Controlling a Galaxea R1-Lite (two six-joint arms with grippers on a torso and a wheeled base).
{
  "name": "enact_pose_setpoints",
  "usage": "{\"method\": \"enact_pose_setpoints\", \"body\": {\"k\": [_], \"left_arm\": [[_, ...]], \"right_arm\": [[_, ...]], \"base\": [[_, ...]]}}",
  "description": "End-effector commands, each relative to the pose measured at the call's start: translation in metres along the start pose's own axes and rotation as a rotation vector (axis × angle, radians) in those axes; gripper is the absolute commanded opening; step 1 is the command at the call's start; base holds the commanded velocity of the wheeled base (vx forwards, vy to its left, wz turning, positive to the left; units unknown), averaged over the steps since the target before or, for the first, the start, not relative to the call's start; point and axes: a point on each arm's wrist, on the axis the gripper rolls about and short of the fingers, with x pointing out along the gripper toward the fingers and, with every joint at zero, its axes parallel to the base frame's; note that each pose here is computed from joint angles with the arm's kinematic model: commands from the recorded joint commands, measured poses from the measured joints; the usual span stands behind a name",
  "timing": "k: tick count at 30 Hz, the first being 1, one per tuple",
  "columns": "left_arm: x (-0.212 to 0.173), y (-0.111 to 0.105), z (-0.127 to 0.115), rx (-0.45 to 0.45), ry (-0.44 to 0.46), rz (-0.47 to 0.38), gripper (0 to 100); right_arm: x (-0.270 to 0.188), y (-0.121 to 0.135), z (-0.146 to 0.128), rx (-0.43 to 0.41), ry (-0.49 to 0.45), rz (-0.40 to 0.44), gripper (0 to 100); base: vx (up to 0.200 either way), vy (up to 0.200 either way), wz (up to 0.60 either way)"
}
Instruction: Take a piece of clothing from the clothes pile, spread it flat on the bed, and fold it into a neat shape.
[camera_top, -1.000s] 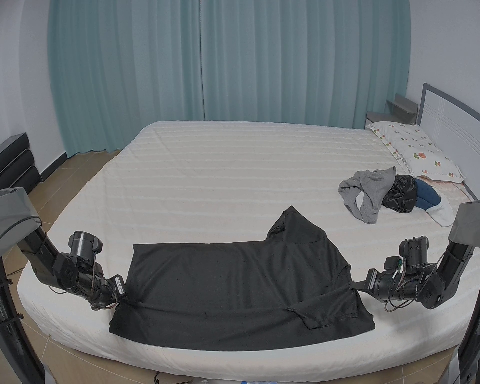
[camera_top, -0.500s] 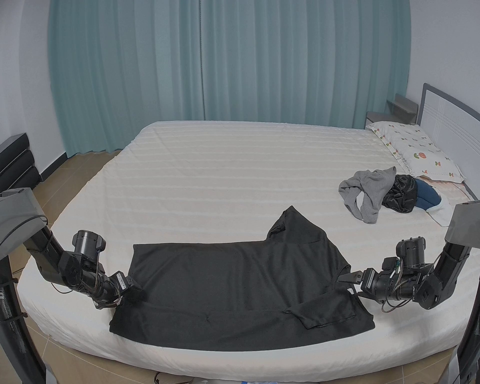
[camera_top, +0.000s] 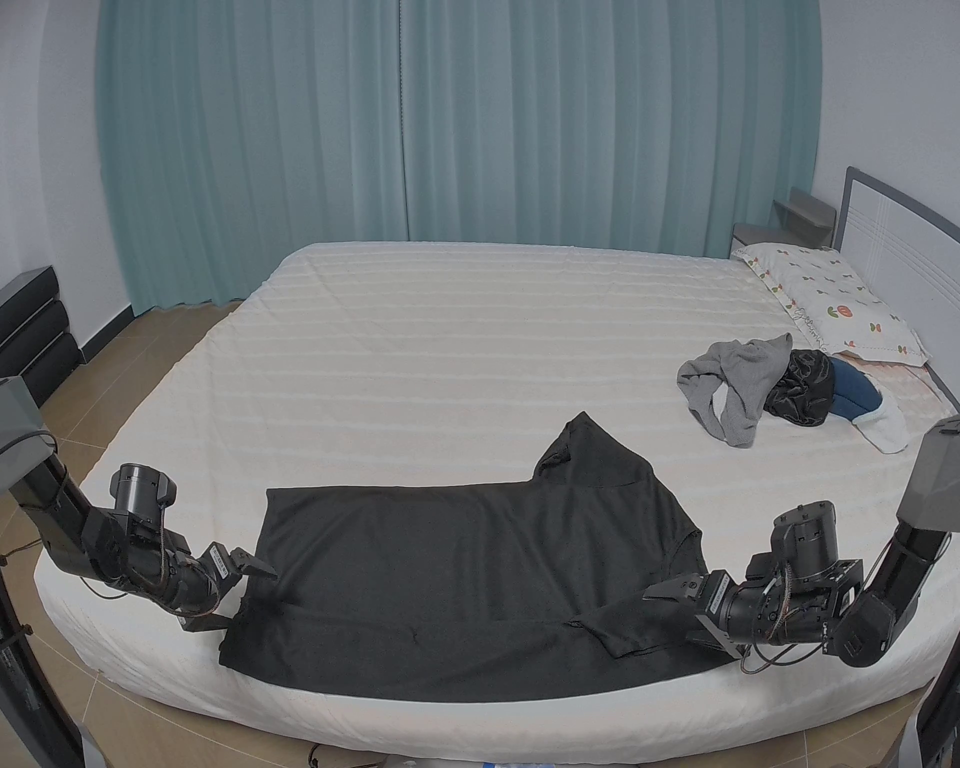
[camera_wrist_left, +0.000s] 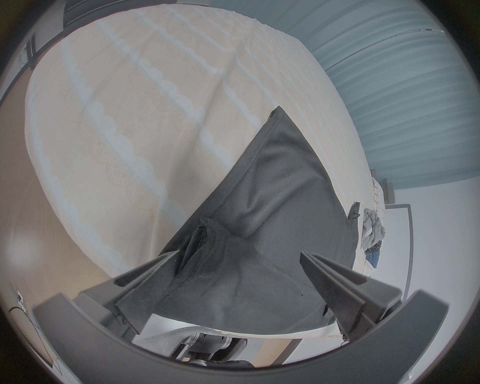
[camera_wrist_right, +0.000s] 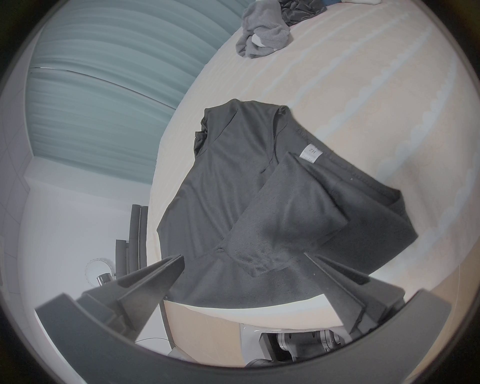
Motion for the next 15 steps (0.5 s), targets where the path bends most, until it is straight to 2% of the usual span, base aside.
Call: {"method": "enact_pose_setpoints", "body": {"k": [1, 6, 15], "left_arm": [[-0.003, 0.004, -0.002, -0.012, 0.005, -0.002, 100], [-0.003, 0.005, -0.004, -0.008, 0.011, 0.001, 100], [-0.003, 0.005, -0.004, -0.003, 0.010, 0.002, 100]], "right_arm": [[0.009, -0.004, -0.010, -0.008, 0.024, -0.024, 100], [0.017, -0.010, -0.019, -0.019, 0.020, -0.064, 100], [0.020, -0.013, -0.020, -0.016, 0.015, -0.074, 100]], "base": [[0.000, 0.000, 0.00], [0.000, 0.000, 0.00], [0.000, 0.000, 0.00]]}}
